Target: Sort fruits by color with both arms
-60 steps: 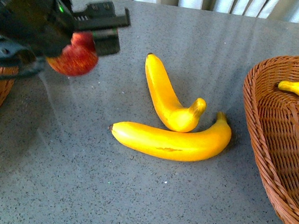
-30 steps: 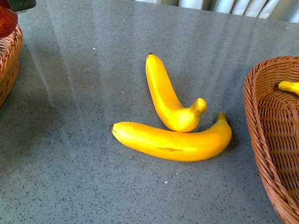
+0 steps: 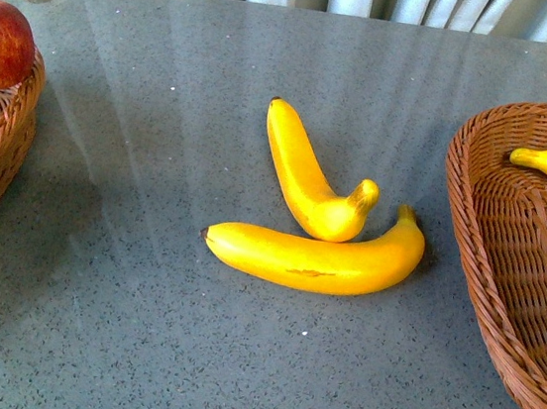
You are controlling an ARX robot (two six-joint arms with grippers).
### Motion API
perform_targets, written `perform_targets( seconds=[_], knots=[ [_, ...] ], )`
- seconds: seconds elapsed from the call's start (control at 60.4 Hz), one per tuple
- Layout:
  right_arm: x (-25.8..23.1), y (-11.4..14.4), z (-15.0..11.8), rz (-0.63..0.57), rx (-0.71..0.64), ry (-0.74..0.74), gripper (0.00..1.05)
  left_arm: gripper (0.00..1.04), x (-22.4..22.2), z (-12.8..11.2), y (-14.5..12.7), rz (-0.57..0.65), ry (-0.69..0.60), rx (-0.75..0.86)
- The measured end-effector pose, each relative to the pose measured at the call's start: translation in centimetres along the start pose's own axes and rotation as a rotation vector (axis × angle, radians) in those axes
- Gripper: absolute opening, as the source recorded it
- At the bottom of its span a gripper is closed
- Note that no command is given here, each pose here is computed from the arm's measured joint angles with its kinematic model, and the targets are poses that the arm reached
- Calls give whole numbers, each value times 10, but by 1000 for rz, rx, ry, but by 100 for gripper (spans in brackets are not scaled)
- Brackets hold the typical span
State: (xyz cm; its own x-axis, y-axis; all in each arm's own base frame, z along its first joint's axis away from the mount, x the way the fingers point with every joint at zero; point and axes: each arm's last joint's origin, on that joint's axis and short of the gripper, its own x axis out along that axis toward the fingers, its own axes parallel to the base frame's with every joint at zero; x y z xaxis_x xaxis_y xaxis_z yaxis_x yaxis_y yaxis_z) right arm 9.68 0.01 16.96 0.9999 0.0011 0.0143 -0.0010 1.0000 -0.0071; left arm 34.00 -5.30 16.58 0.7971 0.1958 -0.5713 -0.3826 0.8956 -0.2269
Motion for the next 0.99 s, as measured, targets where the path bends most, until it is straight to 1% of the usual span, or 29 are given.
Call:
perform_targets(
  seconds=[0.132, 0.199, 0.331, 0.48, 0.496, 0.513, 0.546, 0.563, 0.579, 0.662, 0.778, 0.794, 0.827, 0.894, 0.993],
  knots=[
    [0, 0, 0, 0, 0, 0, 96, 96, -24, 13, 16, -97, -81, -20],
    [0, 0, 0, 0, 0, 0, 96, 96, -36, 15, 25, -140, -113, -8],
    [0, 0, 0, 0, 0, 0, 96, 96, -56, 10, 50, -220, -154, 13],
    [0, 0, 0, 0, 0, 0, 96, 95, -78, -1, 88, -279, -231, 32],
    [0, 0, 0, 0, 0, 0, 96, 93, -79, -4, 93, -297, -253, 64],
    [0, 0, 0, 0, 0, 0, 96, 90, -82, -6, 98, -318, -302, 90],
    [0, 0, 0, 0, 0, 0, 96, 81, -89, -13, 110, -340, -414, 167],
    [0, 0, 0, 0, 0, -1, 96, 75, -97, -19, 118, -348, -472, 208],
    [0, 0, 0, 0, 0, 0, 96, 71, -101, -22, 122, -349, -496, 235],
    [0, 0, 0, 0, 0, 0, 96, 54, -117, -34, 131, -327, -548, 288],
    [0, 0, 0, 0, 0, 0, 96, 22, -126, -52, 132, -317, -567, 322],
    [0, 0, 0, 0, 0, 0, 96, 20, -126, -53, 132, -316, -564, 323],
    [0, 0, 0, 0, 0, 0, 96, 13, -128, -58, 132, -315, -550, 325],
    [0, 0, 0, 0, 0, 0, 96, 2, -131, -62, 132, -315, -548, 328],
    [0, 0, 0, 0, 0, 0, 96, 2, -138, -64, 131, -312, -557, 331]
  ],
)
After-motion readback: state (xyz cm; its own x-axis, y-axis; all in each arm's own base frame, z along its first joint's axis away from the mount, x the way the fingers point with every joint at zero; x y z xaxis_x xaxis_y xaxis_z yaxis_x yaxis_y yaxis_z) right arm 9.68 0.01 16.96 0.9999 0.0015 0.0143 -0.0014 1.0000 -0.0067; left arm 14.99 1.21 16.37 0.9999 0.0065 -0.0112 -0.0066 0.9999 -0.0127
